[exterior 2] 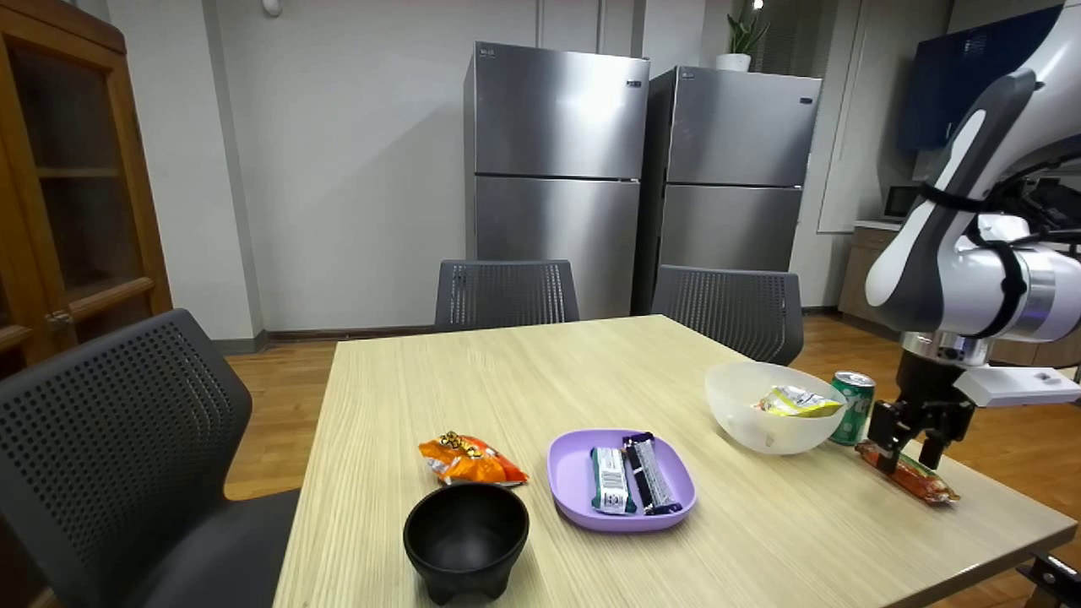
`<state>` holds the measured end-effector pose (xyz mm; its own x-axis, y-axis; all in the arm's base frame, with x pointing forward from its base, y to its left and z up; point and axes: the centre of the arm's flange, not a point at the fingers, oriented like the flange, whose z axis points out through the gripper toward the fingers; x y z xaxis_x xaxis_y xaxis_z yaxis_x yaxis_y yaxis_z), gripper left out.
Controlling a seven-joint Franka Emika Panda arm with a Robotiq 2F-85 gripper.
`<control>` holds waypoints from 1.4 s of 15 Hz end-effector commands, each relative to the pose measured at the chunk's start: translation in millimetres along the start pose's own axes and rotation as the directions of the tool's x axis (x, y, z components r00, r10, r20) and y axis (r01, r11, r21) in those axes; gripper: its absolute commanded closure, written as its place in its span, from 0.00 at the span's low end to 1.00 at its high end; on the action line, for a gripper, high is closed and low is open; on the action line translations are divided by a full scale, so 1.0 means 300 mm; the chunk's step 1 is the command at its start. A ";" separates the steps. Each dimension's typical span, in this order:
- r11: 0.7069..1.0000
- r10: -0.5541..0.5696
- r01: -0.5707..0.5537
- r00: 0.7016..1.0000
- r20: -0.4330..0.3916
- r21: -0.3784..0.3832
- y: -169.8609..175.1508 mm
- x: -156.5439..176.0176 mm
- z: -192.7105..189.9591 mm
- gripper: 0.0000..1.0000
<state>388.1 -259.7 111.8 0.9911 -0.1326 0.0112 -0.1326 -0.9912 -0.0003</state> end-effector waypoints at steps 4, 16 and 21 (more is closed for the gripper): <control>1.000 0.003 -0.003 1.000 -0.017 0.005 -0.003 0.007 0.003 0.75; 0.998 -0.071 0.070 0.988 -0.139 -0.010 -0.104 -0.104 -0.161 0.84; 0.991 -0.129 0.135 0.970 -0.205 0.013 -0.170 -0.163 -0.247 0.84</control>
<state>371.2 -212.6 157.2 0.9857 -0.0485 0.1612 -0.0490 -0.9988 -0.0007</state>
